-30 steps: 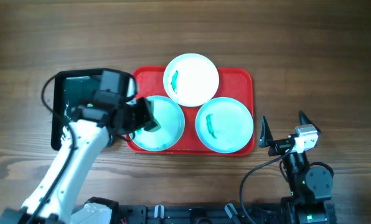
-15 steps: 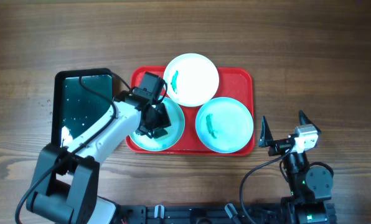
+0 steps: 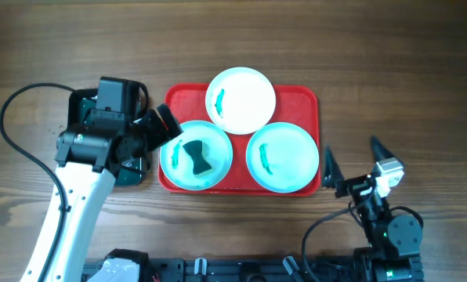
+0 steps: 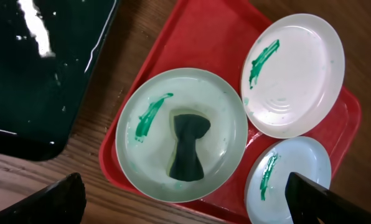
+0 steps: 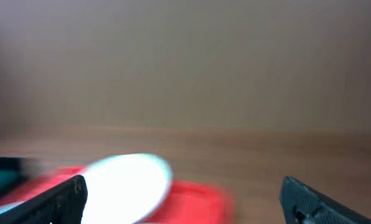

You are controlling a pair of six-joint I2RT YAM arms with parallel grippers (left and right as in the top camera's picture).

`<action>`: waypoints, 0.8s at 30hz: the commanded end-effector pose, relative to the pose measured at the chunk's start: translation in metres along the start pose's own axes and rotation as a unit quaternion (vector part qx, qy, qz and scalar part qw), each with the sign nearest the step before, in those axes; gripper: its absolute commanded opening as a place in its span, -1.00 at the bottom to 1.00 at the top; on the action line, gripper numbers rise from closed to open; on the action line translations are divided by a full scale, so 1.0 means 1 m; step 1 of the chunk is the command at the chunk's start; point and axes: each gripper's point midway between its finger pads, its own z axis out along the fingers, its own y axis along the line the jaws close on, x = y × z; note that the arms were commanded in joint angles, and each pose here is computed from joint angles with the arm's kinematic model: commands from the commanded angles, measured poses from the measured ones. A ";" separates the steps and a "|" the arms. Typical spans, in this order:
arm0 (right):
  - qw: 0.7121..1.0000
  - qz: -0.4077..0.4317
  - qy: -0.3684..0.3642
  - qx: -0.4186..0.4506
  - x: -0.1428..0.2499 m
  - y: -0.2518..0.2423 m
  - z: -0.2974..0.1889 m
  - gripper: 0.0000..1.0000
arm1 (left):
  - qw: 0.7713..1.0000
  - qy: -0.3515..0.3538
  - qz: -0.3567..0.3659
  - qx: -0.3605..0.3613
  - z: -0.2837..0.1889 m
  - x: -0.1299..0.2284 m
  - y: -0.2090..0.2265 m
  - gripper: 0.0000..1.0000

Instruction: Clean dirty plates on tray and stack at the side

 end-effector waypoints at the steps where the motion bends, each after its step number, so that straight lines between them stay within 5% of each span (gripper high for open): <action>1: 0.935 0.311 0.086 -0.148 0.013 0.056 -0.010 1.00 | 1.000 -0.004 -0.003 -0.008 0.001 -0.002 0.004 1.00; 3: 0.875 0.446 0.109 -0.154 0.008 0.063 -0.013 0.99 | 1.000 -0.004 -0.003 -0.008 0.001 -0.002 0.004 1.00; 4: 0.870 0.446 0.098 -0.184 -0.004 0.071 -0.016 1.00 | 1.000 -0.004 -0.003 -0.008 0.001 -0.002 0.005 1.00; 7: 0.891 0.333 -0.024 -0.309 -0.078 0.100 -0.042 0.99 | 1.000 -0.004 -0.003 -0.008 0.001 -0.002 0.005 1.00; 11: 0.916 0.257 -0.070 -0.301 -0.141 0.110 -0.055 0.99 | 1.000 -0.004 -0.003 -0.008 0.001 -0.002 0.005 1.00; 16: 0.975 0.152 0.049 -0.155 -0.184 0.095 -0.034 0.99 | 1.000 -0.004 -0.004 -0.008 0.001 -0.002 0.004 1.00; 24: 0.938 0.161 0.283 -0.124 -0.155 0.090 0.042 0.99 | 1.000 -0.004 -0.004 -0.008 0.001 -0.002 0.004 1.00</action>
